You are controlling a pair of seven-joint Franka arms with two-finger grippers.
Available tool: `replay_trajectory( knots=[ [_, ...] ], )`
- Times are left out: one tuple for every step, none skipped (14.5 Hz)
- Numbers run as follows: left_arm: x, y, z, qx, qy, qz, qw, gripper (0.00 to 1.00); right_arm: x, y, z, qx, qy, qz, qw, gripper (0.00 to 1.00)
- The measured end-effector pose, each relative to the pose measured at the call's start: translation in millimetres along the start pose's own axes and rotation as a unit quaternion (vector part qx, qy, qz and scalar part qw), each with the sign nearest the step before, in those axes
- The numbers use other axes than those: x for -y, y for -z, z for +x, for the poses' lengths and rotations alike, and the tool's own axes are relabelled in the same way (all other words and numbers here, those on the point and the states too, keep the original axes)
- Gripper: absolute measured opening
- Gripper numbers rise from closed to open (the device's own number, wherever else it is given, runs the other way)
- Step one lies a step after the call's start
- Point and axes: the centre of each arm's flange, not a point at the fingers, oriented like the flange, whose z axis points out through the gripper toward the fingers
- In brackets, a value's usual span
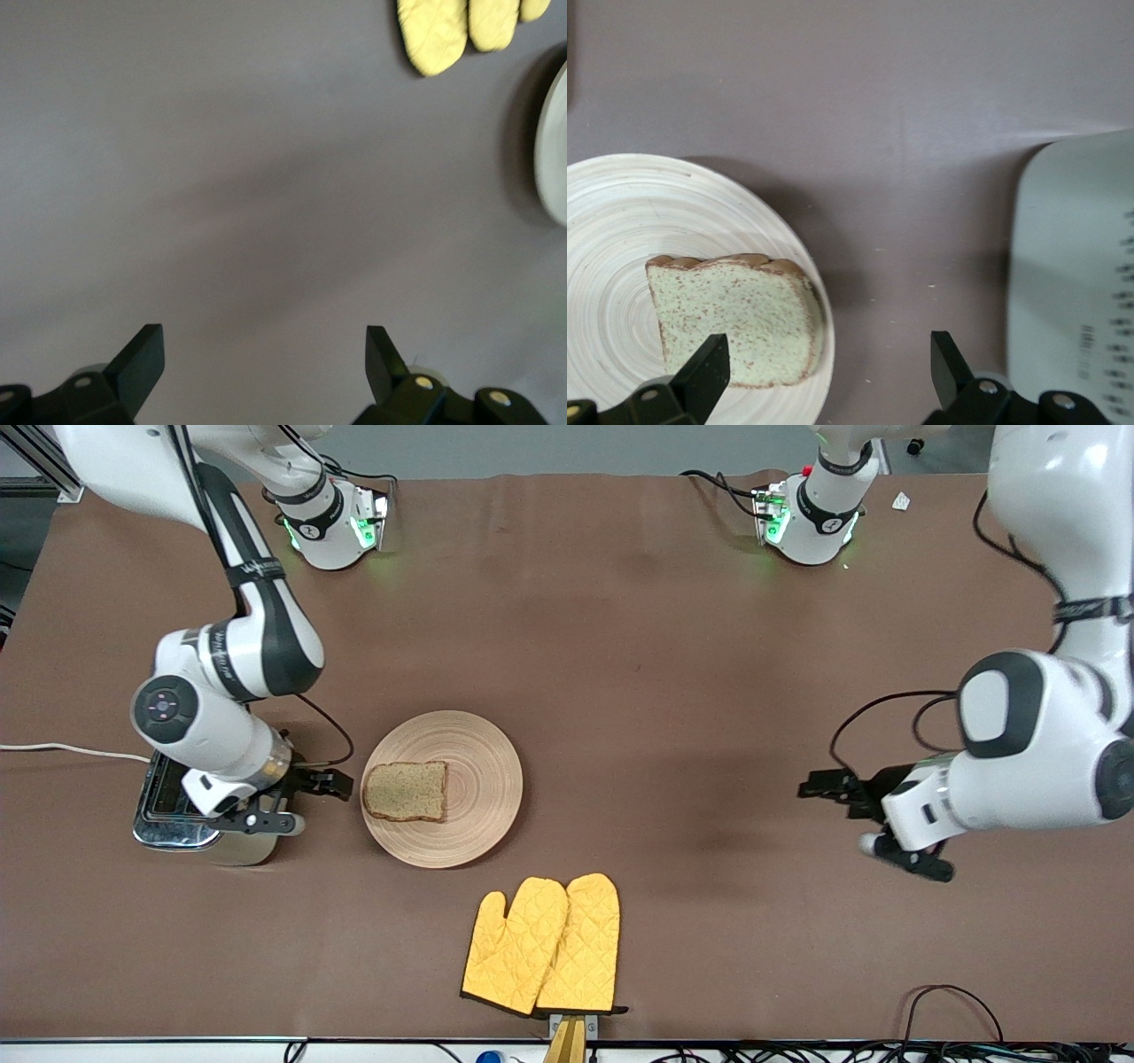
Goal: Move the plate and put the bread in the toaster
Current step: 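Lower the right gripper onto the bread slice and grasp it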
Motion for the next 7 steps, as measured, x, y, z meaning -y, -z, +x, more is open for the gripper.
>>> replay_trajectory(
  knots=[
    [-1, 20, -10, 0.004, -0.001, 0.014, 1.0, 1.0, 2, -10, -4, 0.0, 0.0, 0.0, 1.0, 1.0],
    [-3, 38, -20, 0.005, -0.002, 0.028, 1.0, 1.0, 2, -20, -8, 0.001, 0.0, 0.0, 1.0, 1.0],
    [-8, 56, -29, 0.004, -0.002, 0.045, 0.999, 1.0, 0, -31, -13, 0.002, 0.0, 0.0, 1.0, 1.0],
    [-14, 74, -38, 0.002, 0.002, 0.064, 0.998, 1.0, -2, -43, -18, 0.005, -0.001, -0.001, 1.0, 1.0],
    [-21, 91, -47, 0.0, 0.008, 0.085, 0.996, 1.0, -3, -53, -23, 0.005, -0.001, -0.001, 1.0, 1.0],
    [-27, 107, -56, -0.003, 0.015, 0.105, 0.994, 1.0, -4, -62, -26, 0.003, 0.0, 0.0, 1.0, 1.0],
    [-35, 121, -64, -0.01, 0.024, 0.121, 0.992, 1.0, -3, -69, -30, 0.001, 0.001, 0.001, 1.0, 1.0]
  ],
)
